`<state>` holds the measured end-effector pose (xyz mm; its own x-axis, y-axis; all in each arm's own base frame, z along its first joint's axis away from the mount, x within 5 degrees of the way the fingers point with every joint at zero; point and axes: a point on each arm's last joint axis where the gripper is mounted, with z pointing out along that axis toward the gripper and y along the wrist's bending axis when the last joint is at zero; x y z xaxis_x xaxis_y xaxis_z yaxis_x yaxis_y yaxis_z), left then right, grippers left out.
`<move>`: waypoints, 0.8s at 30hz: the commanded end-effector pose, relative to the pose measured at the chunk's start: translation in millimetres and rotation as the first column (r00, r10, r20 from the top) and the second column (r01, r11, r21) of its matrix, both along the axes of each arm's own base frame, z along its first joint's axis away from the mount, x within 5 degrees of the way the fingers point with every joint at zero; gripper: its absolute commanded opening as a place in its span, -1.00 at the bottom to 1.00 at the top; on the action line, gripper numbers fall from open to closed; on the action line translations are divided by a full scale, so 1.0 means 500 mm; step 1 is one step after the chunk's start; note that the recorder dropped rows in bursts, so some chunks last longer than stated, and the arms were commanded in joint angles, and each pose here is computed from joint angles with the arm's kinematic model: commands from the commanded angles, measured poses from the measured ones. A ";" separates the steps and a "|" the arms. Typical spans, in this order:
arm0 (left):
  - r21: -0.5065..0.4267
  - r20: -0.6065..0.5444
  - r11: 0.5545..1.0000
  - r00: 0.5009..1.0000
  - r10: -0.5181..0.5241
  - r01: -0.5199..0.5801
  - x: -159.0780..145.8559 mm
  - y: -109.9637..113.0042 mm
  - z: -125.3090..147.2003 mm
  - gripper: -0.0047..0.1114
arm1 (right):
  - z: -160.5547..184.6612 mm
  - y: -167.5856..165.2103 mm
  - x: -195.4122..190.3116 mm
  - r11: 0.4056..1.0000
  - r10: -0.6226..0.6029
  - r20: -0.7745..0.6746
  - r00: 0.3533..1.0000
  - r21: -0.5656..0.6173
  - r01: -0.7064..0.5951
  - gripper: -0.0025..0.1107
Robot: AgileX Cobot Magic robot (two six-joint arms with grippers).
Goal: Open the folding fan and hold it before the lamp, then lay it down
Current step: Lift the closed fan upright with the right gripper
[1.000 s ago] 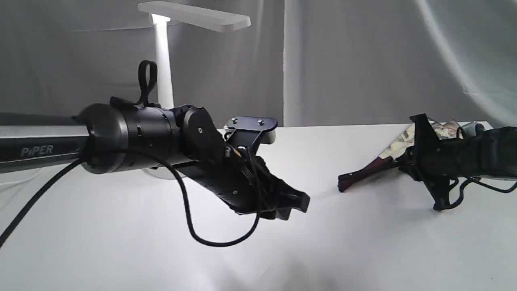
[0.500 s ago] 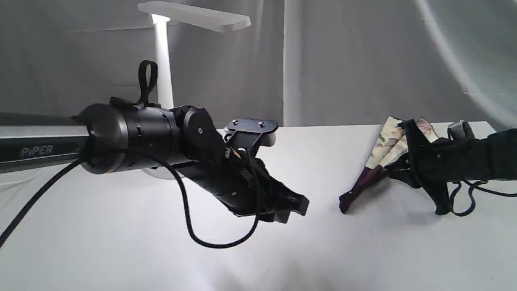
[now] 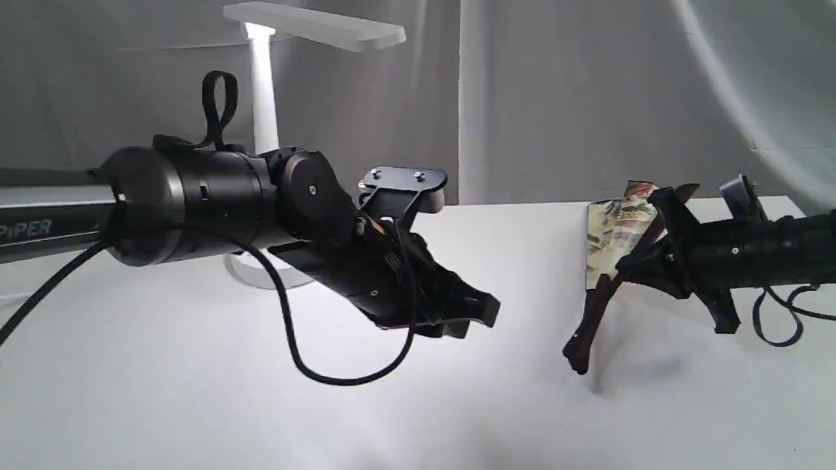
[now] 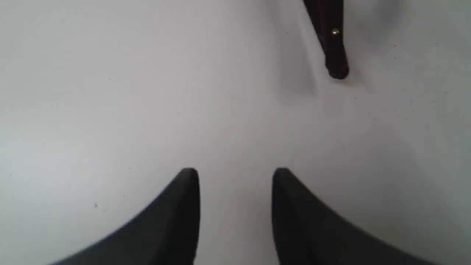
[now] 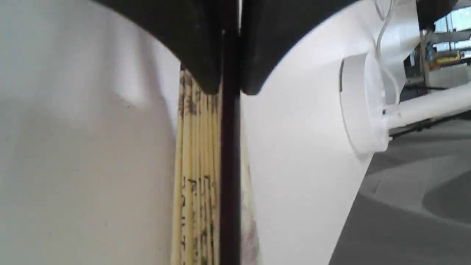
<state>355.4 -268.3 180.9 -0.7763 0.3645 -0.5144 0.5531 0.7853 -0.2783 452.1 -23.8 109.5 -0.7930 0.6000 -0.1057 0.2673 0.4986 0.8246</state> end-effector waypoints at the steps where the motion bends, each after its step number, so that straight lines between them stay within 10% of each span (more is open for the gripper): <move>1: -0.019 0.003 1.000 1.000 0.024 -0.024 0.000 -0.001 0.016 -0.32 | 0.021 -0.008 -0.011 0.997 0.073 0.049 0.996 0.028 -0.075 -0.96; 24: -0.168 0.002 0.973 0.987 0.161 -0.159 0.015 -0.013 0.032 -0.32 | 0.071 -0.059 -0.042 0.955 0.233 0.288 0.929 0.111 -0.274 -0.96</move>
